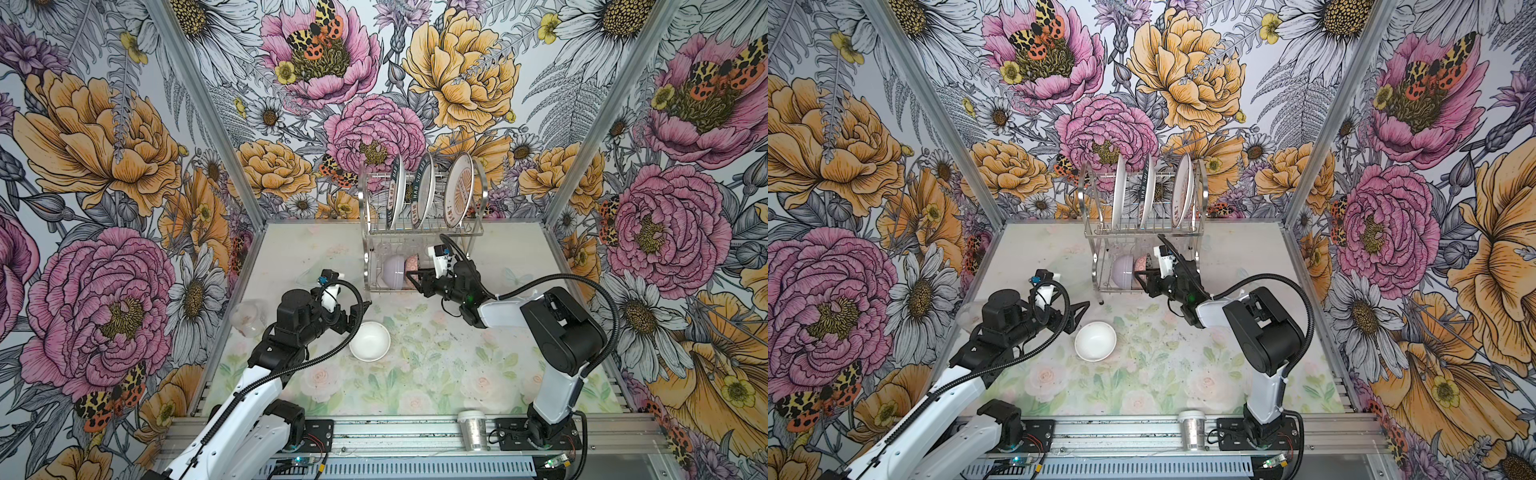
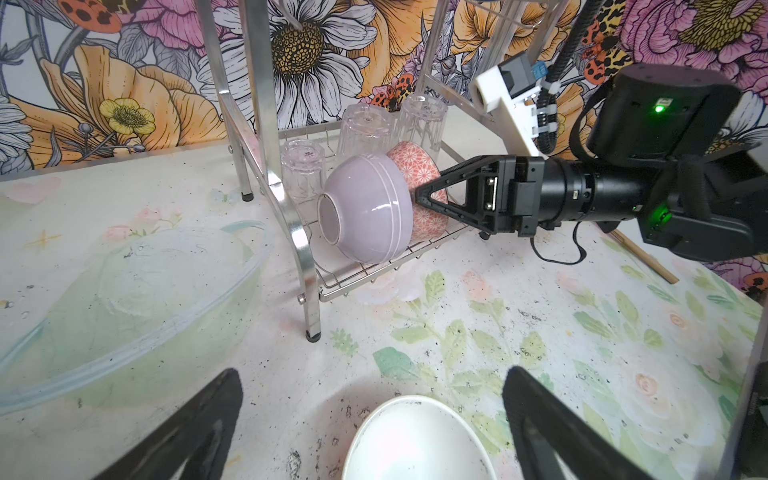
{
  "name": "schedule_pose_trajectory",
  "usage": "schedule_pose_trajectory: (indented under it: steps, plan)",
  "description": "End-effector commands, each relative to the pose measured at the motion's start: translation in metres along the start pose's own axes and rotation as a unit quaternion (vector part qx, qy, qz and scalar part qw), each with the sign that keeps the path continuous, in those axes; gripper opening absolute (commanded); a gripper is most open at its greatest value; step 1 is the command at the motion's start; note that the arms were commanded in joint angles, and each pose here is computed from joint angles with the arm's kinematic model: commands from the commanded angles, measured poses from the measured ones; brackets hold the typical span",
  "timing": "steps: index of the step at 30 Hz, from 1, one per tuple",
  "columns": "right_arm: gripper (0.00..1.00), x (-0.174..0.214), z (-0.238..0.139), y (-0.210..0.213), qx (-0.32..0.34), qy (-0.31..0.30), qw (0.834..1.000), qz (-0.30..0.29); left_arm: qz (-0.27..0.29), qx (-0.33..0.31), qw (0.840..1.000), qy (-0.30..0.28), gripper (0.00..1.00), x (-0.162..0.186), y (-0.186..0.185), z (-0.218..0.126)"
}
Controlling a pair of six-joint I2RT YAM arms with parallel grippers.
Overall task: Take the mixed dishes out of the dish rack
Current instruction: 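Move the right gripper back to the rack toward the pink patterned bowl, then close the right gripper on the rim of the pink patterned bowl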
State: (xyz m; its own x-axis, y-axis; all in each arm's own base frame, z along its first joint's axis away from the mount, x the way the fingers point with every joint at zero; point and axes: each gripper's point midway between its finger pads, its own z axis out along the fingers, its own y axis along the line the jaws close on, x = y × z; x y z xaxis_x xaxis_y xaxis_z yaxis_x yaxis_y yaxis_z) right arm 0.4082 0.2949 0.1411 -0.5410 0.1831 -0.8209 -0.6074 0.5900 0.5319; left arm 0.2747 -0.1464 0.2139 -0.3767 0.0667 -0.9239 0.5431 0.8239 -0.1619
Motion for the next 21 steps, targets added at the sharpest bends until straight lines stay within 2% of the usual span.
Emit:
schedule_pose_trajectory:
  steps: [1, 16, 21]
  plan:
    - [0.36, -0.0135, 0.0057, 0.0072, -0.030, -0.023, 0.999, 0.005, -0.002, -0.013, 1.000, 0.004, 0.99, 0.0056, 0.0035, -0.0001]
    - [0.15, -0.0190, 0.0038, 0.0083, -0.053, -0.039, 0.997, 0.032, -0.005, -0.024, 1.000, 0.006, 0.99, 0.0067, 0.0080, 0.0014]
    - [0.11, -0.0204, 0.0035, 0.0075, -0.064, -0.046, 0.996, 0.047, -0.003, -0.026, 1.000, 0.010, 0.99, 0.0085, 0.0081, -0.0010]
